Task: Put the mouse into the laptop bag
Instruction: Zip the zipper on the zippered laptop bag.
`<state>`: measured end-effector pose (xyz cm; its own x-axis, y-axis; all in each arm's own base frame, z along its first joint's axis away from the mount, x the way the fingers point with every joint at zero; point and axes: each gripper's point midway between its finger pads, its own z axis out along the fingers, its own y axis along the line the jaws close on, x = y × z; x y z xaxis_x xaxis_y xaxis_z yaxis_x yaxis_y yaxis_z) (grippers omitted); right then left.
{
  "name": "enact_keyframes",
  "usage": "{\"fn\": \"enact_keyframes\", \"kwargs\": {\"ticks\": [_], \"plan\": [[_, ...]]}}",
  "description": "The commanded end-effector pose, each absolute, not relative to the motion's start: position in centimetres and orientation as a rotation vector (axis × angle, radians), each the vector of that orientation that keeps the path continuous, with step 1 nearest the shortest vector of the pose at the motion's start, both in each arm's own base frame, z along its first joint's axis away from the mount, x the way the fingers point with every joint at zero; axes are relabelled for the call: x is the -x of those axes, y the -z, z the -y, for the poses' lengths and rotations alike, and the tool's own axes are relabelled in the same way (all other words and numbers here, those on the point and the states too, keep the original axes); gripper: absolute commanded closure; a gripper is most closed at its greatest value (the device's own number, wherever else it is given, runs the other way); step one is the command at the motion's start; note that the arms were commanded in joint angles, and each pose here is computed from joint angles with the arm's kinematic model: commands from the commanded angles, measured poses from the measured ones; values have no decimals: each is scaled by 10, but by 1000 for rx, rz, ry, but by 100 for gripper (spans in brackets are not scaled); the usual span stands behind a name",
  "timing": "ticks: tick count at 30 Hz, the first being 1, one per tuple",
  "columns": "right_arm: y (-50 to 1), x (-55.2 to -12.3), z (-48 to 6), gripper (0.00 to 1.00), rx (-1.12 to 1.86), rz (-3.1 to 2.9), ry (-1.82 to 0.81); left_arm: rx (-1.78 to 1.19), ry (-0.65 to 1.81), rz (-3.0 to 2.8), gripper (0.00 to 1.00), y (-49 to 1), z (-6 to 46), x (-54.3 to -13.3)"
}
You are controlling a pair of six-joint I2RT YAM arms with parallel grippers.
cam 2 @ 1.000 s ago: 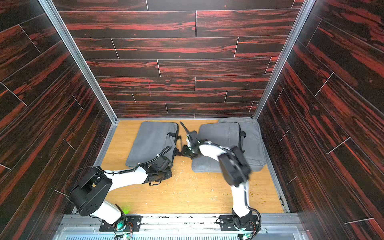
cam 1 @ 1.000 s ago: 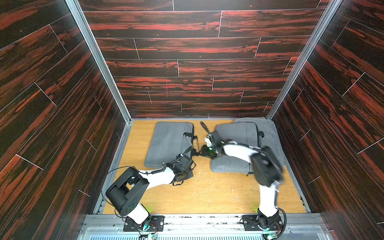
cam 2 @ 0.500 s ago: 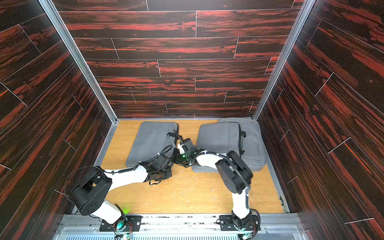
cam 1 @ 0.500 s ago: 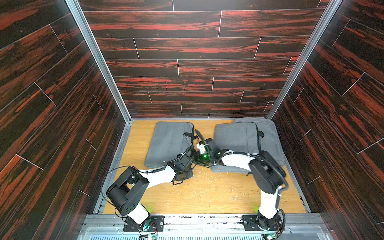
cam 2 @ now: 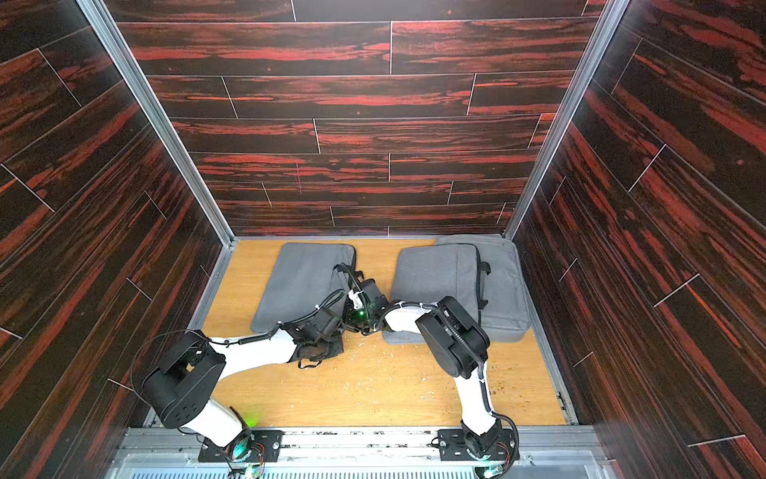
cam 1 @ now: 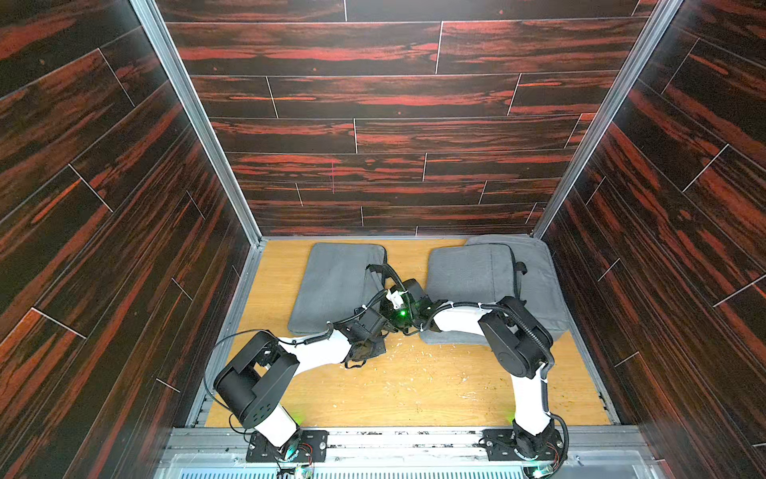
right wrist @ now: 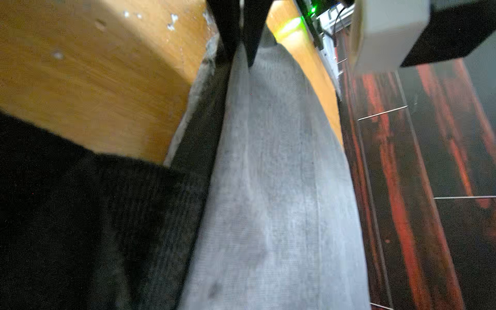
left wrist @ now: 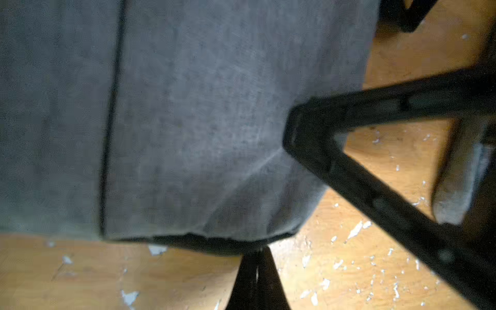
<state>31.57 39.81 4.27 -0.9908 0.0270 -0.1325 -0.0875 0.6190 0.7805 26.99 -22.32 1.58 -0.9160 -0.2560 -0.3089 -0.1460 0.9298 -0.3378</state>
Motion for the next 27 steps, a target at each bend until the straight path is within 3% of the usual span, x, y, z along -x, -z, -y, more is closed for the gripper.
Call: {"fn": "enact_keyframes", "kwargs": {"ticks": [1,16,22,24,27], "plan": [[-34,-328,-367,100,-39,-2733,-1278,345,351,-2765,100,4,200,-261],[-39,-365,-305,100,-72,-2764,-1119,728,116,-2706,100,12,80,-257],[-43,-370,-299,100,-82,-2758,-1116,807,91,-2696,100,8,59,-242],[-44,-370,-301,95,-78,-2760,-1128,811,107,-2681,87,-1,59,-241],[-47,-369,-300,70,-92,-2753,-1132,814,151,-2614,66,-28,59,-248]]}}
